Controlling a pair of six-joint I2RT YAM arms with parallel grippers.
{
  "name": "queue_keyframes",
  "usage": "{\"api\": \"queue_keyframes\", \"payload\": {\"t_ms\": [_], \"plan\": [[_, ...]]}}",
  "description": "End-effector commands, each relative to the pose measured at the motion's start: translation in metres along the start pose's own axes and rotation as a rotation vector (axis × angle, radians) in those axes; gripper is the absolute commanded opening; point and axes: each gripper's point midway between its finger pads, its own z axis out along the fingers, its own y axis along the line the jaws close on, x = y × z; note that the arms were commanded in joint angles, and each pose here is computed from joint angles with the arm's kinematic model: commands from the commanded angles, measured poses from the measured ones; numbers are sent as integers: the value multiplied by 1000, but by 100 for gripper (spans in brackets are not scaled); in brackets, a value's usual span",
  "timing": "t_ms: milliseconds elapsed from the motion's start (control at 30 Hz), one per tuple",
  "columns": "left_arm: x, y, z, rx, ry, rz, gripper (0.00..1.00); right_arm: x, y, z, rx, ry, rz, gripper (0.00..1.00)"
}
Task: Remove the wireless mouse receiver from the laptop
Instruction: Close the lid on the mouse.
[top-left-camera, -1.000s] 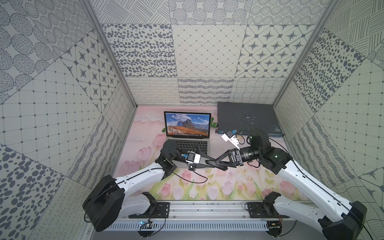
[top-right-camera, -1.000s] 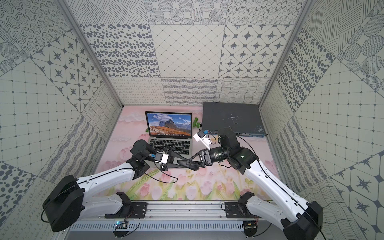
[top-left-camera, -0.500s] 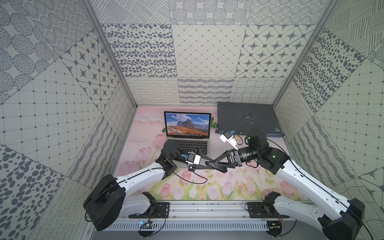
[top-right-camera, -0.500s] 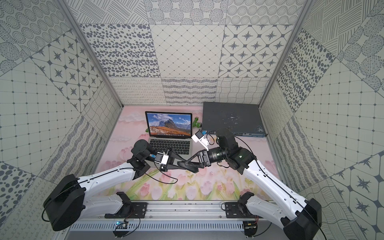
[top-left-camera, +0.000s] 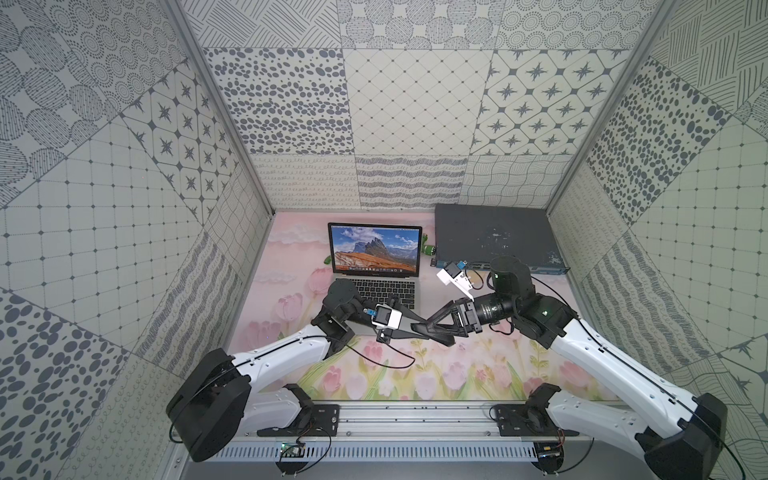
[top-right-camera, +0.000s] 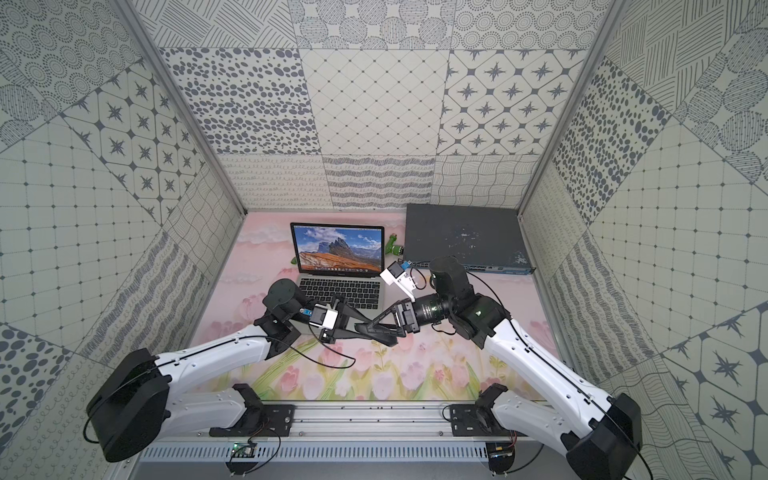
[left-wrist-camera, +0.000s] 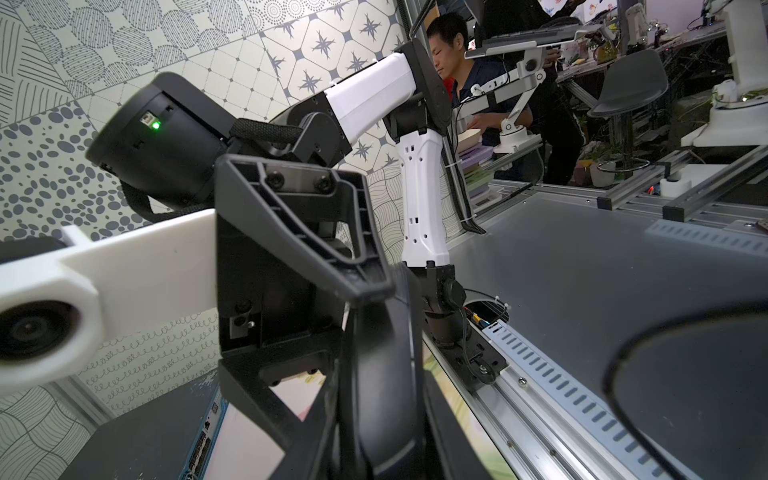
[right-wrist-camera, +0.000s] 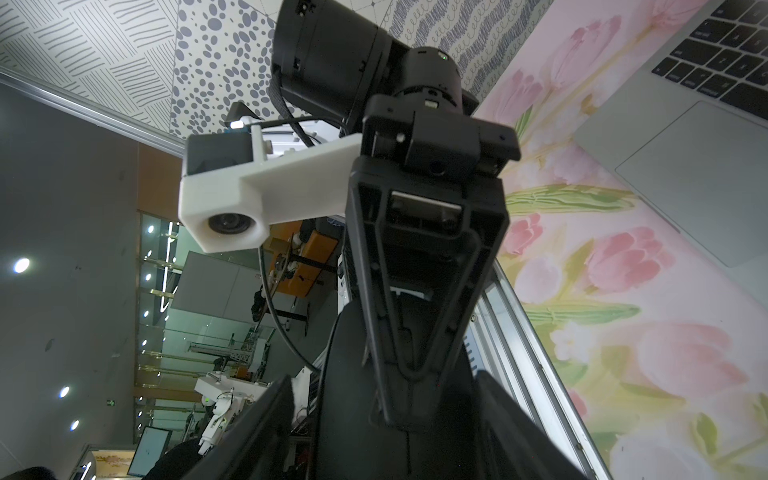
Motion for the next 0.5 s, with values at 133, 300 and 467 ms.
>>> {"api": "queue_keyframes", "payload": {"t_ms": [133, 300, 467], "plan": [[-7, 19, -1, -93, 4, 70, 23, 24, 15, 1, -94, 90, 27, 82], [-7, 19, -1, -85, 5, 67, 22, 31, 13, 5, -102, 120, 40, 80], [-6, 20, 0, -80, 9, 58, 22, 39, 9, 10, -103, 150, 52, 76]]}}
